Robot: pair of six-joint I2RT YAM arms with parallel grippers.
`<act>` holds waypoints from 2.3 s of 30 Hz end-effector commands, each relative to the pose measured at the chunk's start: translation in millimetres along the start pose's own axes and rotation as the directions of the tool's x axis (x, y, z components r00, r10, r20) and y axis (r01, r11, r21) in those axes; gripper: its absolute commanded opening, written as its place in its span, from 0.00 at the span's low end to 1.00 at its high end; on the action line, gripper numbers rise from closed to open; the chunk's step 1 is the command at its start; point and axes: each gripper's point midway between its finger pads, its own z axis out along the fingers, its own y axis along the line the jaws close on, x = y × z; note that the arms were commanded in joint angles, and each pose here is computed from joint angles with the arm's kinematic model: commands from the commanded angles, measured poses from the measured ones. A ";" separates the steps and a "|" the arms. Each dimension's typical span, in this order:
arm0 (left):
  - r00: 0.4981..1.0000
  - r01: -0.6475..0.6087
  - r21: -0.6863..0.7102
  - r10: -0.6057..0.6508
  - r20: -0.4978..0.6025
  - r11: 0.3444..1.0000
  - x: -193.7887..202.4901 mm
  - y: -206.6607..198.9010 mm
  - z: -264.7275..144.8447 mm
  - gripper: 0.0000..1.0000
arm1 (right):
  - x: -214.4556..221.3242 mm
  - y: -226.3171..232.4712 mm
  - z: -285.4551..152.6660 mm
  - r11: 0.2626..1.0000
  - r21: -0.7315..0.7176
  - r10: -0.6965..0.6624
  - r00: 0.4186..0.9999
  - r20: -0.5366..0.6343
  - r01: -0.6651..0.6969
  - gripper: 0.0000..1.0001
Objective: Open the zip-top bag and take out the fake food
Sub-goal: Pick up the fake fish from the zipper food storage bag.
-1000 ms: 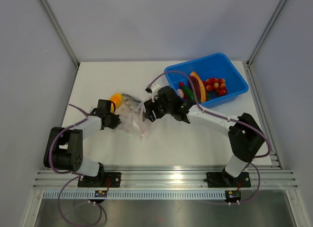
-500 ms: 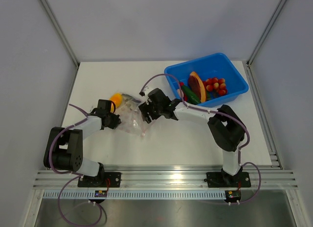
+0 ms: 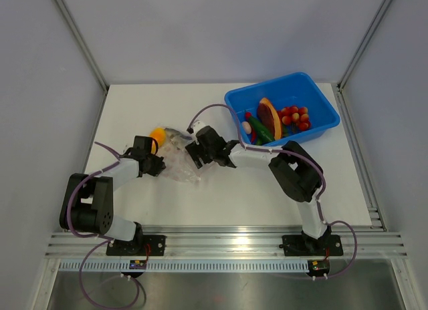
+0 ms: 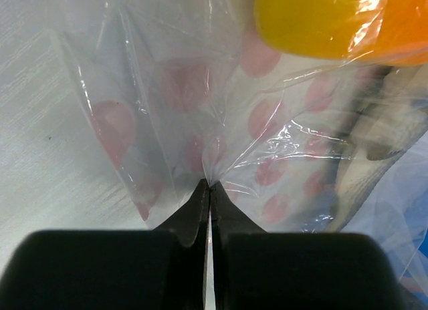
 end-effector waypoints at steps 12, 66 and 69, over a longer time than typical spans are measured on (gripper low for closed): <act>1.000 -0.026 0.027 0.026 -0.005 0.999 -1.5 -7.4 -1.7 0.00 | -26.9 14.5 16.1 0.990 0.065 -0.134 0.973 0.186 0.124 0.82; 0.998 -0.023 -0.054 0.027 0.062 0.998 -15.6 1.0 2.6 0.00 | -44.3 50.2 -65.5 0.940 0.104 -0.326 0.945 0.005 0.324 0.00; 0.997 -0.025 -0.057 0.029 0.070 0.998 -16.9 1.5 3.1 0.00 | -45.3 58.4 -75.8 0.958 0.053 -0.282 0.959 -0.002 0.282 0.00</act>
